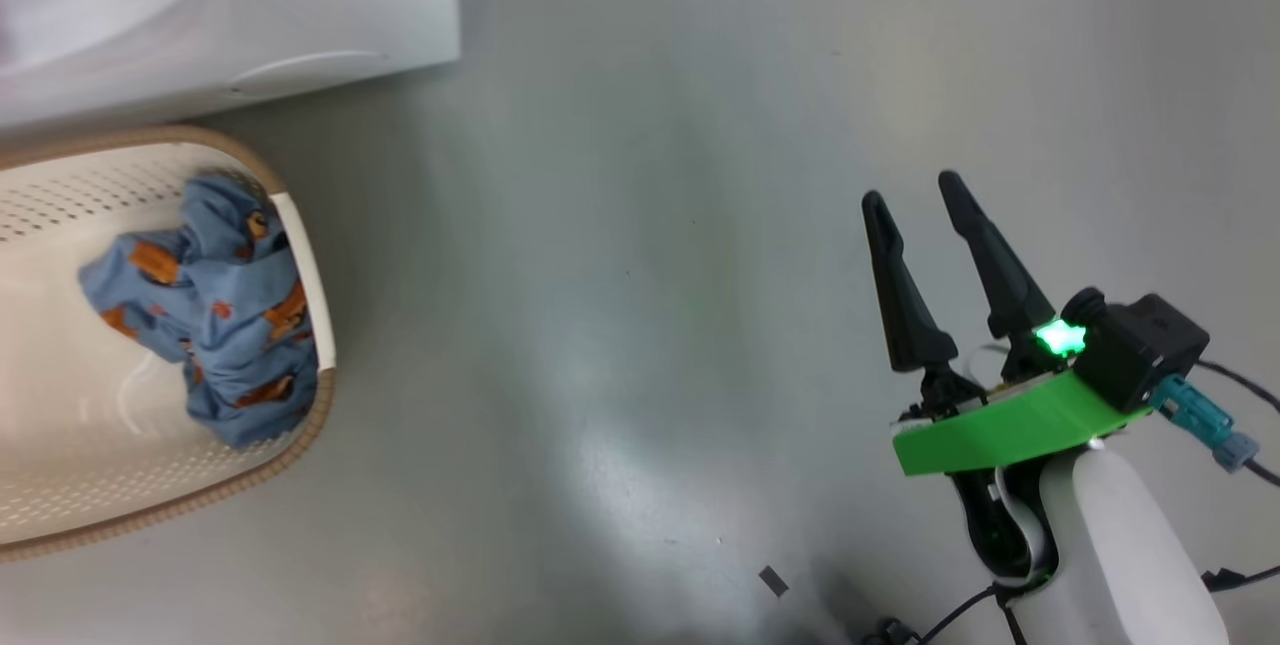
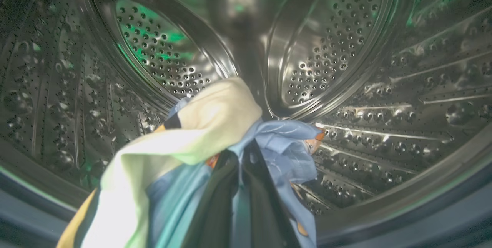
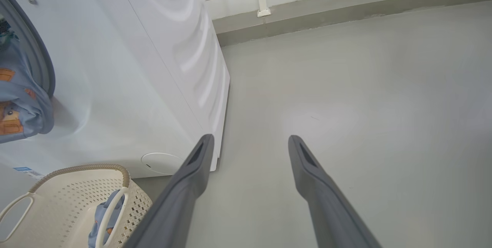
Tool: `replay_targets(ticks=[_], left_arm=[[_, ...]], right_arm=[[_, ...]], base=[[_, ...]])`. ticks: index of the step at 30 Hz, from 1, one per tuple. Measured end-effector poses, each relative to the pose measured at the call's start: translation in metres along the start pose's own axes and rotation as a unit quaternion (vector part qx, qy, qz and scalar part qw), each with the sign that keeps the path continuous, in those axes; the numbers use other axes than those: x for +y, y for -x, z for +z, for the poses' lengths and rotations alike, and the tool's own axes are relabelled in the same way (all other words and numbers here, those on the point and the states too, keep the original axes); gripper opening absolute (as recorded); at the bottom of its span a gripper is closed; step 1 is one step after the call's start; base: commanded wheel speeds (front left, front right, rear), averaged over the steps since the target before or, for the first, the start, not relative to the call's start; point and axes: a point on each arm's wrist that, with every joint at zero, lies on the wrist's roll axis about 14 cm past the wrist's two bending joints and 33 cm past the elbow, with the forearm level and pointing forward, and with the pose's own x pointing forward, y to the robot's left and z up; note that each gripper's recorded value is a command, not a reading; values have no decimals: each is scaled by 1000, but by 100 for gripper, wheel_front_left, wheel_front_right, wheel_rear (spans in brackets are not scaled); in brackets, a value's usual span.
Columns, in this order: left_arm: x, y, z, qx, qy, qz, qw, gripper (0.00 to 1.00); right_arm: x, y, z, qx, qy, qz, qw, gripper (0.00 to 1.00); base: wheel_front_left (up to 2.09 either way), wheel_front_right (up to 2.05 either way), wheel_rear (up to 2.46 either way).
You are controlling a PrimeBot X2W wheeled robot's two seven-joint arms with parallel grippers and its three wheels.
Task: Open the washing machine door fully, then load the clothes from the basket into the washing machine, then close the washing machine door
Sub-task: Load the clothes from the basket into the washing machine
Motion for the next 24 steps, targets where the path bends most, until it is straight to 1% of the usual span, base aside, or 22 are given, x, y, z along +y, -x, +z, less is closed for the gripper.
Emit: replay_targets(ticks=[3, 7, 11, 13, 16, 17, 18, 19, 20, 21, 22, 24], left_arm=[[-1, -13, 25, -45, -1, -3, 999, 0], [1, -21, 63, -117, 14, 0, 993, 0], [7, -21, 81, -159, 11, 9, 987, 0], [11, -20, 79, -160, 13, 16, 987, 0], [15, -16, 48, -121, 14, 23, 992, 0], [15, -16, 48, -121, 14, 23, 992, 0], [16, -14, 36, -104, 17, 27, 994, 0], [16, -13, 29, -91, 16, 28, 995, 3], [17, -12, 22, -81, 15, 29, 996, 29], [19, -11, 15, -68, 15, 32, 997, 50], [18, -10, 9, -56, 7, 30, 998, 100], [18, -9, 1, -40, -2, 30, 999, 100]], right_arm=[[-3, -4, 0, -2, 3, -2, 1000, 100], [-8, -6, -5, 5, 5, -7, 1000, 100], [-9, -8, -8, 8, 6, -10, 1000, 100], [-10, -8, -10, 10, 5, -10, 1000, 100], [-9, -8, -10, 9, 5, -9, 1000, 100], [-9, -8, -10, 9, 5, -9, 1000, 100], [-8, -8, -10, 9, 4, -8, 1000, 100], [-7, -9, -10, 8, 4, -7, 1000, 100], [-7, -9, -10, 8, 3, -6, 1000, 100], [-6, -9, -9, 7, 2, -5, 1000, 100], [-5, -9, -9, 7, 1, -4, 1000, 100], [-3, -10, -9, 6, 0, -2, 1000, 100]], base=[[0, 0, 0], [0, 0, 0], [0, 0, 0], [0, 0, 0], [0, 0, 0], [0, 0, 0], [0, 0, 0], [0, 0, 0], [0, 0, 0], [0, 0, 0], [0, 0, 0], [0, 0, 0]])
